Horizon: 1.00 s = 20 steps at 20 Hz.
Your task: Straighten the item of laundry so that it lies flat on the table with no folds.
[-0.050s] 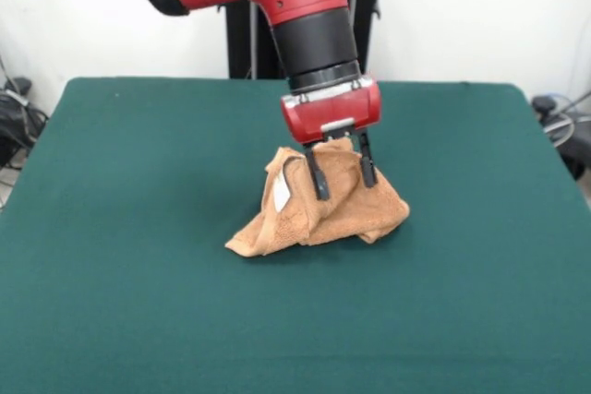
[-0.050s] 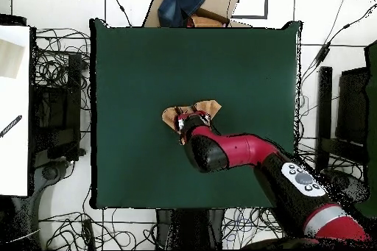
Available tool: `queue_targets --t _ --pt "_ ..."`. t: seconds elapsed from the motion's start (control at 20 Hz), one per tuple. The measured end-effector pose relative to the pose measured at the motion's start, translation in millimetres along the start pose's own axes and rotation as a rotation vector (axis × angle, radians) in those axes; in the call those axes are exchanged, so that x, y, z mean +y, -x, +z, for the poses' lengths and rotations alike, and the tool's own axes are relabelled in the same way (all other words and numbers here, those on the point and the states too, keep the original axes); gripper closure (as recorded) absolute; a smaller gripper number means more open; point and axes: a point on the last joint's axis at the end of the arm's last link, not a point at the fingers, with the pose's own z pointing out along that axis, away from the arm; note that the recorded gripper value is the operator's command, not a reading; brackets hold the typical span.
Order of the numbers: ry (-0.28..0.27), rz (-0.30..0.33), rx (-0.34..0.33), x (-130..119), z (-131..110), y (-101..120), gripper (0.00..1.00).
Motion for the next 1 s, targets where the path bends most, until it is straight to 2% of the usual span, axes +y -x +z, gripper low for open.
queue_targets --t 0.05,0.4,0.65,1.0 --pt "0.013 0.009 -0.007 2 3 2 1.0" --pt "0.044 0.031 -0.017 7 11 3 1.0" --pt "0.053 0.021 -0.022 14 10 6 1.0" --pt "0.017 -0.041 -0.021 19 -23 28 1.0"
